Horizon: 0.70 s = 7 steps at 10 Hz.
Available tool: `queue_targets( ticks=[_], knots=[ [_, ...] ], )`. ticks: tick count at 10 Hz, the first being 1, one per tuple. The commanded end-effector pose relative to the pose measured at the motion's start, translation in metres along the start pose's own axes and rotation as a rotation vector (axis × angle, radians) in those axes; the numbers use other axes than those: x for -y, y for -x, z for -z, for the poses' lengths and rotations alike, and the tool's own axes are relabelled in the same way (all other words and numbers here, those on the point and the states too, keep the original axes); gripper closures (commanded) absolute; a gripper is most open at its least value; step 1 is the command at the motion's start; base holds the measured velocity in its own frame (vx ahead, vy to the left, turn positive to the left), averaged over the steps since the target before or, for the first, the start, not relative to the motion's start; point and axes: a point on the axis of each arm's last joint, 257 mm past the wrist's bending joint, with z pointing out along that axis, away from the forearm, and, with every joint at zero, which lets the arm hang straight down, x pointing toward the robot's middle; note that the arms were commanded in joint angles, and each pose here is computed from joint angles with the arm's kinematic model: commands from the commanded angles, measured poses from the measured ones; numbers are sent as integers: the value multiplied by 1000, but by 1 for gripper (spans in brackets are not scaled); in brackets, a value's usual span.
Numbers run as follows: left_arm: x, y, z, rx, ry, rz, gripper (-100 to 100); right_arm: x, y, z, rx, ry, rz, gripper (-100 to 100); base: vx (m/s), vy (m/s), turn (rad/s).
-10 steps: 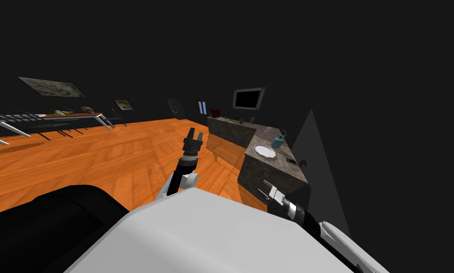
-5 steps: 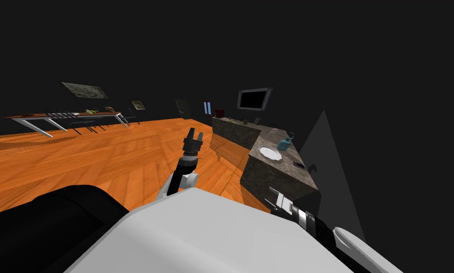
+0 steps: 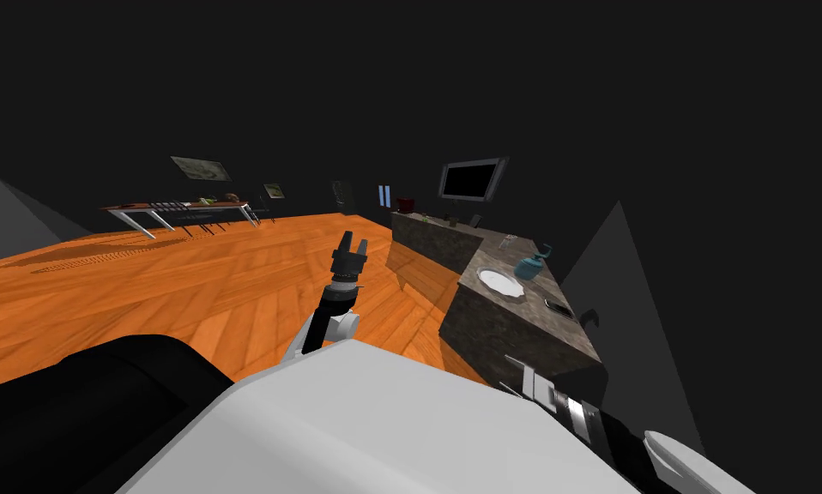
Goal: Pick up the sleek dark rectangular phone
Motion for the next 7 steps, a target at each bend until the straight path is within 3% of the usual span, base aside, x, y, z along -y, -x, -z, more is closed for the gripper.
queue_targets(
  ticks=[1,2,3,4,6,7],
  knots=[
    [0,0,0,0,0,0,0,12,-21,18,-72,-10,5,-100,-4,9,137],
    [0,0,0,0,0,0,0,19,-43,37,-143,0,27,-100,0,13,270],
    [0,0,0,0,0,0,0,24,-49,46,-166,-9,27,-100,3,3,132],
    [0,0,0,0,0,0,0,31,-60,66,-227,11,65,-100,5,6,253],
    [0,0,0,0,0,0,0,36,-74,77,-257,-11,42,-100,5,-3,56],
    [0,0,0,0,0,0,0,44,-88,102,-325,-1,65,-100,8,0,259]
  ],
)
